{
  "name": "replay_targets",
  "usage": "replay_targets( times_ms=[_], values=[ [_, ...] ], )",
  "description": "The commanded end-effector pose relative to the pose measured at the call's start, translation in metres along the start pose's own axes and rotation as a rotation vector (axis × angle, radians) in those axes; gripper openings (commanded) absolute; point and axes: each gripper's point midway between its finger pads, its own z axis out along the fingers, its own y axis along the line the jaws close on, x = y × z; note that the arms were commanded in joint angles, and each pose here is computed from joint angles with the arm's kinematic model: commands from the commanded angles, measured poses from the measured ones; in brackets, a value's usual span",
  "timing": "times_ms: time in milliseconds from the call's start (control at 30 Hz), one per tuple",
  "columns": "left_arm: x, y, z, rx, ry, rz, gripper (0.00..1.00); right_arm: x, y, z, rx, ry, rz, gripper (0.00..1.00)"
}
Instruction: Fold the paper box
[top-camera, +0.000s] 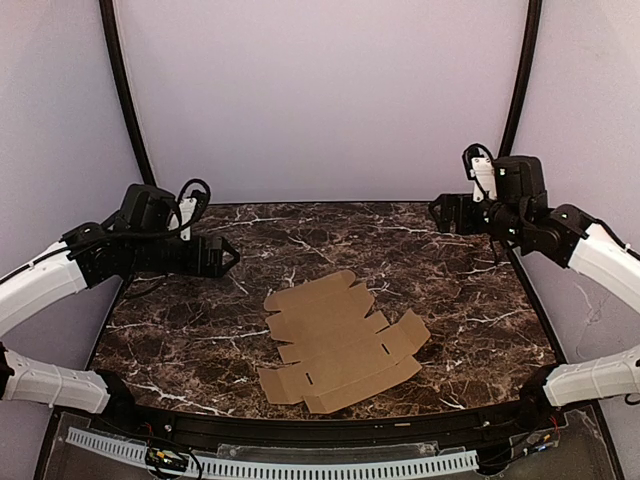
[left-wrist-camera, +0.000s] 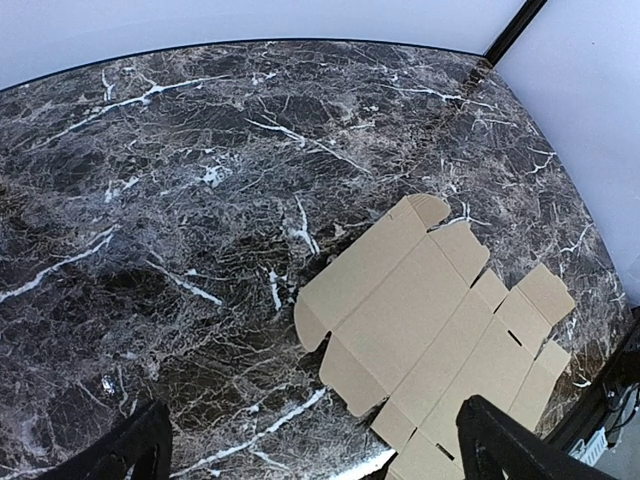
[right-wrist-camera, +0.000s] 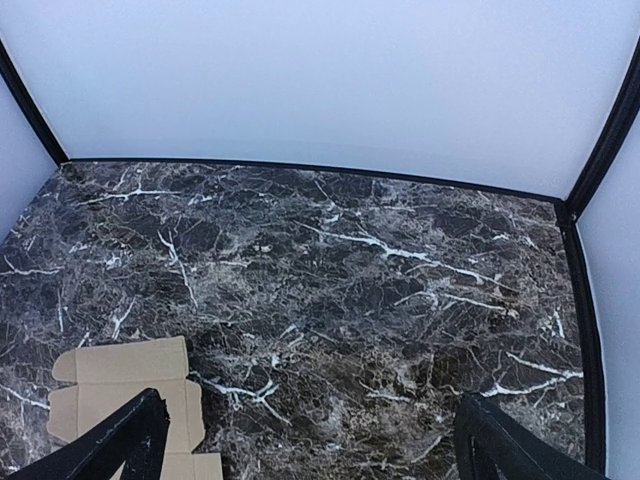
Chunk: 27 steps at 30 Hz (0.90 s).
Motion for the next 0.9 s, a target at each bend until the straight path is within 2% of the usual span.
replay_targets(
  times_ms=[0, 267, 667, 867],
  values=[
    [0.02, -0.001, 0.006, 0.014, 0.064, -0.026, 1.0, 0.025, -0.007, -0.008, 0.034, 0.085, 0.011, 0.99],
    [0.03, -0.004, 0.018, 0.033, 0.12, 0.005, 1.0, 0.066, -0.002, -0.022, -0.032, 0.216, 0.087, 0.99],
    [0.037, -0.006, 0.022, 0.057, 0.125, 0.015, 1.0, 0.161, 0.045, -0.038, -0.197, 0.469, 0.401, 0.98],
    [0.043, -0.003, 0.023, 0.051, 0.135, 0.023, 1.0, 0.213, 0.053, -0.039, -0.161, 0.571, 0.528, 0.96]
  ],
)
